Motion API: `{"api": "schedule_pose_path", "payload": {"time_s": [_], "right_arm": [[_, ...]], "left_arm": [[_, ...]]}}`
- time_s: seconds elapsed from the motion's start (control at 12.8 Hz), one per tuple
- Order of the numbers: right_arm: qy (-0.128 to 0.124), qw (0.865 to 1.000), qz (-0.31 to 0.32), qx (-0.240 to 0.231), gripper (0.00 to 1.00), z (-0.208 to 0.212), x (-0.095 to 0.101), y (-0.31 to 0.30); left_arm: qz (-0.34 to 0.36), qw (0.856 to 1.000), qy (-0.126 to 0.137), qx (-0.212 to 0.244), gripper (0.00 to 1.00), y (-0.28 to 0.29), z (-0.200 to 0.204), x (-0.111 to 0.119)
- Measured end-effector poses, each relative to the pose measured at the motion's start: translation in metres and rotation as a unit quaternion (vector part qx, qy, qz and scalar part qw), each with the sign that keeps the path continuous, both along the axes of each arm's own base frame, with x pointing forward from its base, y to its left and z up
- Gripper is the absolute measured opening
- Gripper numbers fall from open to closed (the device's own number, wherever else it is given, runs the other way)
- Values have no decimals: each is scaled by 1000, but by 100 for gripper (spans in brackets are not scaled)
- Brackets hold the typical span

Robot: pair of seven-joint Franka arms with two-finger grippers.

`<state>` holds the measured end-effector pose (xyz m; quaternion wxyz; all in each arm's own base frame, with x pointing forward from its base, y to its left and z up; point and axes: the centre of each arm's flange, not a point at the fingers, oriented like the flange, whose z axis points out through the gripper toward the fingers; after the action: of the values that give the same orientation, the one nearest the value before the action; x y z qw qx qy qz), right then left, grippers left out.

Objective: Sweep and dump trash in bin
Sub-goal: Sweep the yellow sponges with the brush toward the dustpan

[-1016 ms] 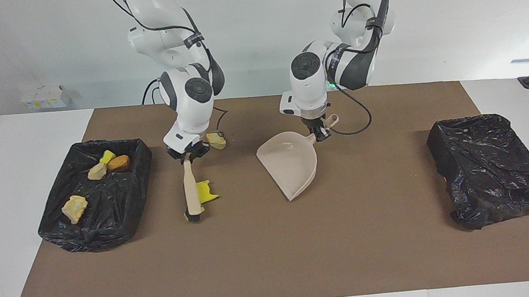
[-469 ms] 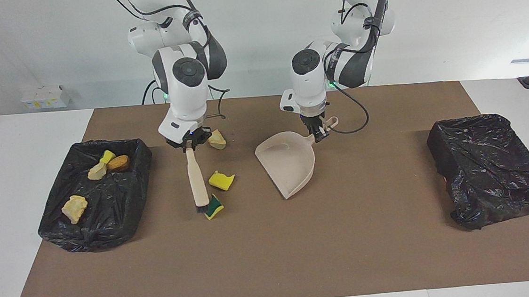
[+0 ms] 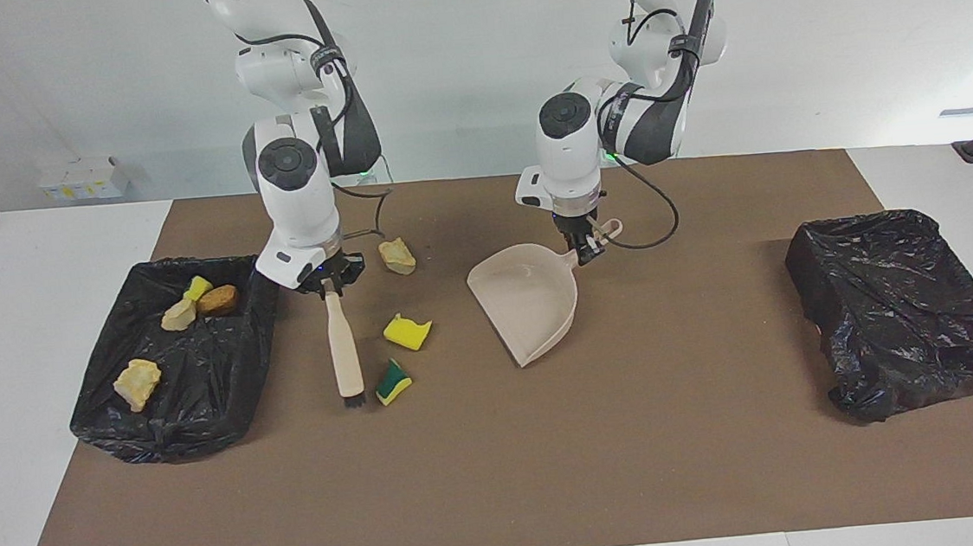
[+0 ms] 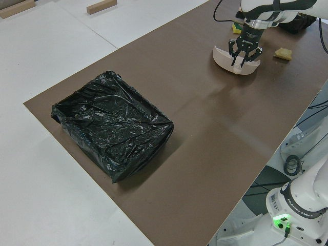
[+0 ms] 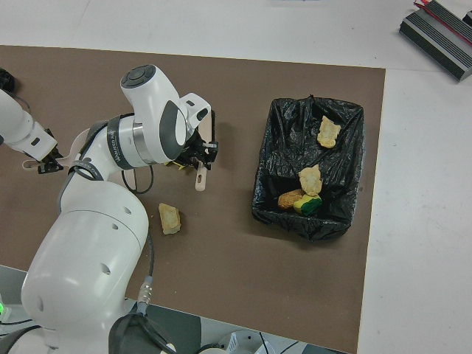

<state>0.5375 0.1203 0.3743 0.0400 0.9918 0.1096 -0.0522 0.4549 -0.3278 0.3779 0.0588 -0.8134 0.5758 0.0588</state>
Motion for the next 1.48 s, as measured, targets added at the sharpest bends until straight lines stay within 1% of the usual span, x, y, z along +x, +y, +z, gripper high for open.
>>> {"api": "schedule_pose_path", "payload": {"time_s": [0.23, 0.39, 0.78, 1.02, 1.09, 1.25, 1.48], "right_arm": [[-8, 1000, 7, 7, 26, -19, -8, 34], [-6, 1000, 16, 16, 26, -21, -15, 57], [27, 995, 20, 90, 26, -19, -48, 133], [62, 989, 7, 132, 26, -9, -63, 161], [70, 986, -6, 152, 26, -1, -63, 166], [75, 980, -21, 182, 26, 17, -59, 169], [85, 978, -26, 191, 26, 51, -52, 156]], "left_arm": [[0, 1000, 3, 2, 32, 1, -3, -2], [-1, 1000, 6, 4, 32, 2, -6, -3], [-2, 1000, 12, 13, 32, 6, -14, -12], [-3, 1000, 12, 16, 32, 8, -14, -15], [-3, 1000, 12, 16, 32, 8, -14, -16], [-2, 1000, 11, 16, 32, 9, -14, -15], [-1, 1000, 12, 16, 32, 10, -14, -15]]}}
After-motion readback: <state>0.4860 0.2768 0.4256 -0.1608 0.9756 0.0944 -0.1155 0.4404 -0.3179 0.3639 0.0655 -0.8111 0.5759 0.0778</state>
